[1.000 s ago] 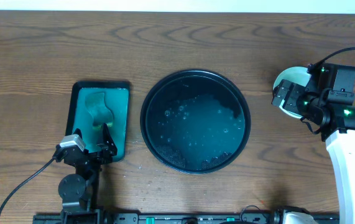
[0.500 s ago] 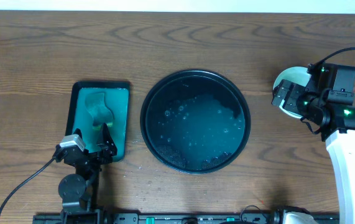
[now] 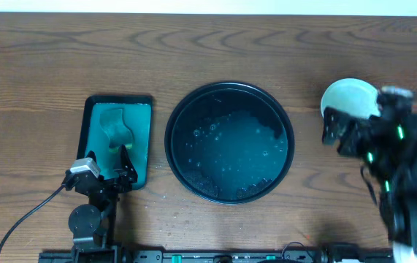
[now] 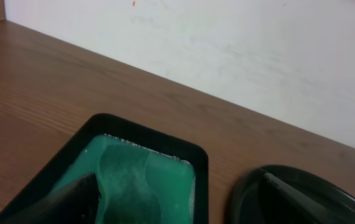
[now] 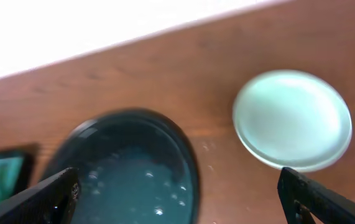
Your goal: Clean dirty plates on tray and stack at the side
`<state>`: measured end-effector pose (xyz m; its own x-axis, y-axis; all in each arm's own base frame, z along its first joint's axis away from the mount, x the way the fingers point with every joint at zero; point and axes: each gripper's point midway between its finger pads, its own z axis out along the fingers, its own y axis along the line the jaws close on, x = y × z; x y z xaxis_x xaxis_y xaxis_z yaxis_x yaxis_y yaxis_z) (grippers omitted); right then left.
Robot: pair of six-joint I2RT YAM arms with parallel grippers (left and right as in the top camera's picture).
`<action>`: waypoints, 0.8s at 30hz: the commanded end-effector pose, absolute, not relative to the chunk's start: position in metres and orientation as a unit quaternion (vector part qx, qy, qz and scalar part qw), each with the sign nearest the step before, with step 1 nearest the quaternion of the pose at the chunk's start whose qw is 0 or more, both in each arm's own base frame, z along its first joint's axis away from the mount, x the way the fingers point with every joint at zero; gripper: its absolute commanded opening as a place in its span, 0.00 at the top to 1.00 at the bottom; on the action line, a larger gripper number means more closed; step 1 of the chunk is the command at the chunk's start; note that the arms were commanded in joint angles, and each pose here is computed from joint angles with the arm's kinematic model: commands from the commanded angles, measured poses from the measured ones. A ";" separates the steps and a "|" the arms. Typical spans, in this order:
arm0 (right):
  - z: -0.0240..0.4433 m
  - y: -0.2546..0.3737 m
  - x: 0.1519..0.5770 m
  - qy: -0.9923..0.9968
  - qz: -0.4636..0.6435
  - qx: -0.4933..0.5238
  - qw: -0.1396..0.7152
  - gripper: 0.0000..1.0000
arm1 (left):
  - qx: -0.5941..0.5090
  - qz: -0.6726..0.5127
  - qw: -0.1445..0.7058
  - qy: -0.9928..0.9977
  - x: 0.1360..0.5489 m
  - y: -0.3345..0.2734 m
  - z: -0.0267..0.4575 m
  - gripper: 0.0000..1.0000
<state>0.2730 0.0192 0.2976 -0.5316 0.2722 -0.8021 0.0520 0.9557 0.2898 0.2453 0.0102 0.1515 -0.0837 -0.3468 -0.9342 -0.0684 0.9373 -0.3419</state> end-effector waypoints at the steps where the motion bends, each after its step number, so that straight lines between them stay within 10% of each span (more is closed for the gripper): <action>1: 0.309 0.029 0.243 0.846 0.127 0.067 0.513 0.01 | -0.139 -0.111 0.643 0.745 0.244 0.006 0.138 0.18; 11: 0.287 0.026 0.172 0.784 0.136 0.053 0.603 0.01 | -0.139 -0.111 0.643 0.745 0.244 0.006 0.138 0.18; 24: 0.177 0.033 0.218 0.777 0.149 0.043 0.610 0.01 | -0.139 -0.111 0.643 0.745 0.244 0.006 0.138 0.18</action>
